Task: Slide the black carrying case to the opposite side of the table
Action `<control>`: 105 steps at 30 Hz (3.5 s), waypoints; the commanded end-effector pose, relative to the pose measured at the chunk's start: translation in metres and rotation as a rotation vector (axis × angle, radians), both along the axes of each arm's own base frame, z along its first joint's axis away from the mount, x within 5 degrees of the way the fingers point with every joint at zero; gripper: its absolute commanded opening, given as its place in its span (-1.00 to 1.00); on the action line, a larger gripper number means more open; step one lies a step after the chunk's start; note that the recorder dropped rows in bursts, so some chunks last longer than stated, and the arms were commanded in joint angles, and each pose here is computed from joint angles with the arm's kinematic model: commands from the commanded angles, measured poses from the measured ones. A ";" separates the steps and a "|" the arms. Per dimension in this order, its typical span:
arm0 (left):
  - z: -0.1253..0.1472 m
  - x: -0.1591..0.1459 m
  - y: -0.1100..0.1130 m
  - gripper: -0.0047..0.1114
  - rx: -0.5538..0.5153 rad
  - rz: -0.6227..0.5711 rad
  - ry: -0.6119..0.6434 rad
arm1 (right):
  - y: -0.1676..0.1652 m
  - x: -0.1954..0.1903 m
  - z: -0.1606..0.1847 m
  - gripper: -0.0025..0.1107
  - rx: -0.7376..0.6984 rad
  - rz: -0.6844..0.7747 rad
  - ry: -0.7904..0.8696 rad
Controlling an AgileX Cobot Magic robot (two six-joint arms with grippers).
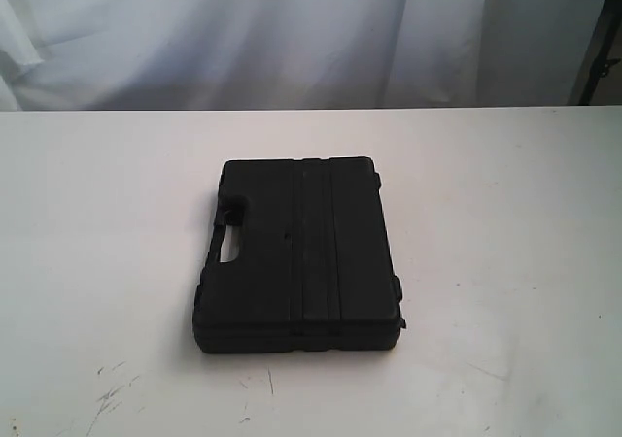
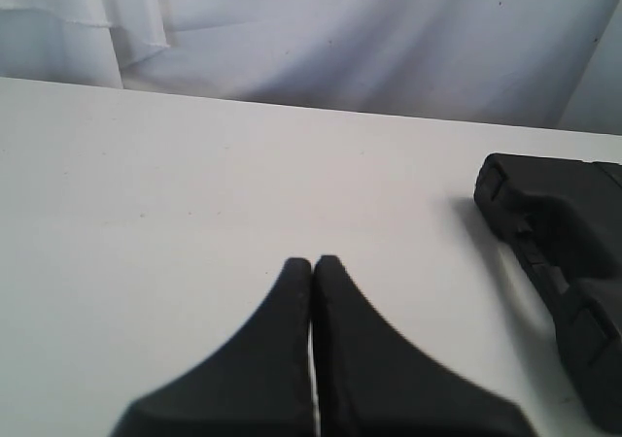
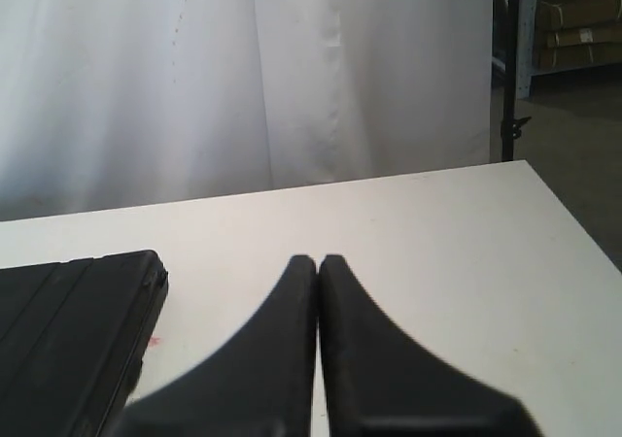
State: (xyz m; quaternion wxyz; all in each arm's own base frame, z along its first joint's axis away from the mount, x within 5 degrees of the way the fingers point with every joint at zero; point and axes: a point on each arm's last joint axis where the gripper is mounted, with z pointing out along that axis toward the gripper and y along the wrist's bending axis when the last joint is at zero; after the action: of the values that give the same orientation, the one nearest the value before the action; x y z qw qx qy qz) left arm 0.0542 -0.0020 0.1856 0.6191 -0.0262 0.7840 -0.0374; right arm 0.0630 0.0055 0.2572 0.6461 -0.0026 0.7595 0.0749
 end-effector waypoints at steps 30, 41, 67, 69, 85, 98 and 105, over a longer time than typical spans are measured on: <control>0.000 0.000 0.000 -0.92 -0.002 0.001 -0.011 | 0.000 -0.008 -0.067 -0.96 -0.030 -0.003 0.004; 0.000 0.000 0.000 -0.92 -0.002 0.001 -0.011 | 0.000 -0.010 -0.076 -0.96 -0.044 -0.005 0.106; 0.000 0.000 0.000 -0.92 -0.002 0.001 -0.011 | 0.000 -0.010 -0.076 -0.96 -0.024 -0.009 0.109; 0.000 0.000 0.000 -0.92 -0.002 0.001 -0.011 | 0.000 -0.010 -0.076 -0.96 -0.024 -0.009 0.109; 0.000 0.000 0.000 -0.92 -0.002 0.001 -0.011 | 0.000 -0.010 -0.076 -0.96 -0.024 -0.009 0.109; 0.018 0.002 0.001 -0.92 -0.004 0.010 -0.212 | 0.000 -0.010 -0.076 -0.96 -0.024 -0.009 0.109; 0.033 0.001 0.002 -0.92 -0.007 0.018 -0.381 | 0.000 -0.010 -0.076 -0.96 -0.020 -0.010 0.109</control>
State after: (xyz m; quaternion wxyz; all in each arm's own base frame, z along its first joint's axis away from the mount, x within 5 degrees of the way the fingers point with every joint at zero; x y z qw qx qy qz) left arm 0.0563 -0.0007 0.2145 0.7363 -0.0264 0.6751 -0.0382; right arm 0.0533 0.0057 0.1826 0.6043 -0.0061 0.7941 0.0647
